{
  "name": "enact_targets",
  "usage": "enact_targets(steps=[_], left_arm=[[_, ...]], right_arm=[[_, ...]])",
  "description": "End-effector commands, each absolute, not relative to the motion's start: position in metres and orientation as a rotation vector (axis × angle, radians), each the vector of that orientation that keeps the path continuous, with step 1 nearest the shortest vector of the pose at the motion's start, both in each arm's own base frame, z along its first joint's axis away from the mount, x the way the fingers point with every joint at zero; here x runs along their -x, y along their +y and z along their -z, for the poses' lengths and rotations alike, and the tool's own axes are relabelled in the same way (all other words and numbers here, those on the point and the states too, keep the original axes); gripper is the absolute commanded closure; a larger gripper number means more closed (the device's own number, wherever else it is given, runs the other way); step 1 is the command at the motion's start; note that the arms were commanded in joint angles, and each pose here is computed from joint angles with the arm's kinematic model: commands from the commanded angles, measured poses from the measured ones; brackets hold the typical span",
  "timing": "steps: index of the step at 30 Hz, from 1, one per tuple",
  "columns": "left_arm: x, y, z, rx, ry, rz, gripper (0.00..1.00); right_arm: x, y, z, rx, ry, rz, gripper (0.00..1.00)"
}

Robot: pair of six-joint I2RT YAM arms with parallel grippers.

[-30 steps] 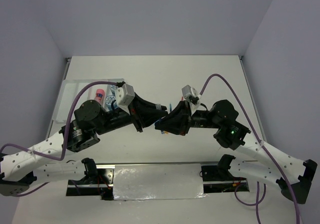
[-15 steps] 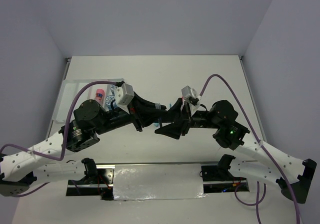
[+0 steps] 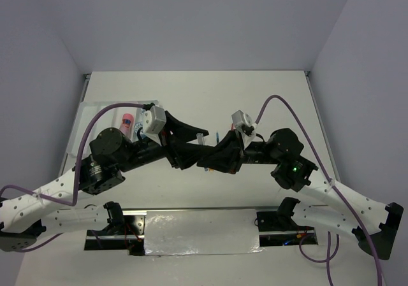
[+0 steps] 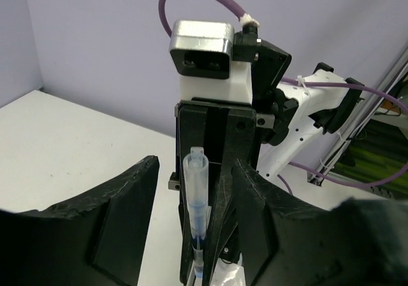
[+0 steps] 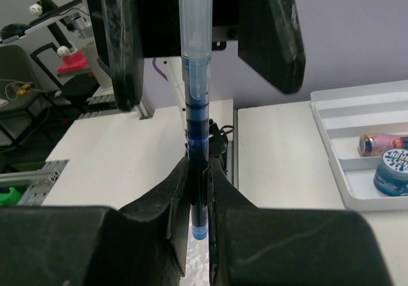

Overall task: Sort the stationery into containers
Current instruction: Place the pen in the storage box.

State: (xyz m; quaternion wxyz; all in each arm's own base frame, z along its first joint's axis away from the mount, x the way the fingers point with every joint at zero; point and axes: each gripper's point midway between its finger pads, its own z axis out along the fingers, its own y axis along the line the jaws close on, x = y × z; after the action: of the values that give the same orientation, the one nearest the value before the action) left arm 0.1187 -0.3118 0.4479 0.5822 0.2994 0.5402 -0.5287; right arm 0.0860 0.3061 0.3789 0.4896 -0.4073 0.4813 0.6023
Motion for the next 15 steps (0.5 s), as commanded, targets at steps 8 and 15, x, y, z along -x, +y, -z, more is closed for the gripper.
enact_targets(steps=[8, 15], left_arm=[[-0.117, -0.293, -0.494, -0.615, 1.146, 1.242, 0.51], [-0.117, -0.297, -0.485, -0.631, 1.181, 1.246, 0.78]], right_arm=[[-0.08, 0.307, -0.383, 1.02, 1.107, -1.469, 1.0], [-0.08, 0.307, -0.385, 1.017, 1.091, -1.473, 1.0]])
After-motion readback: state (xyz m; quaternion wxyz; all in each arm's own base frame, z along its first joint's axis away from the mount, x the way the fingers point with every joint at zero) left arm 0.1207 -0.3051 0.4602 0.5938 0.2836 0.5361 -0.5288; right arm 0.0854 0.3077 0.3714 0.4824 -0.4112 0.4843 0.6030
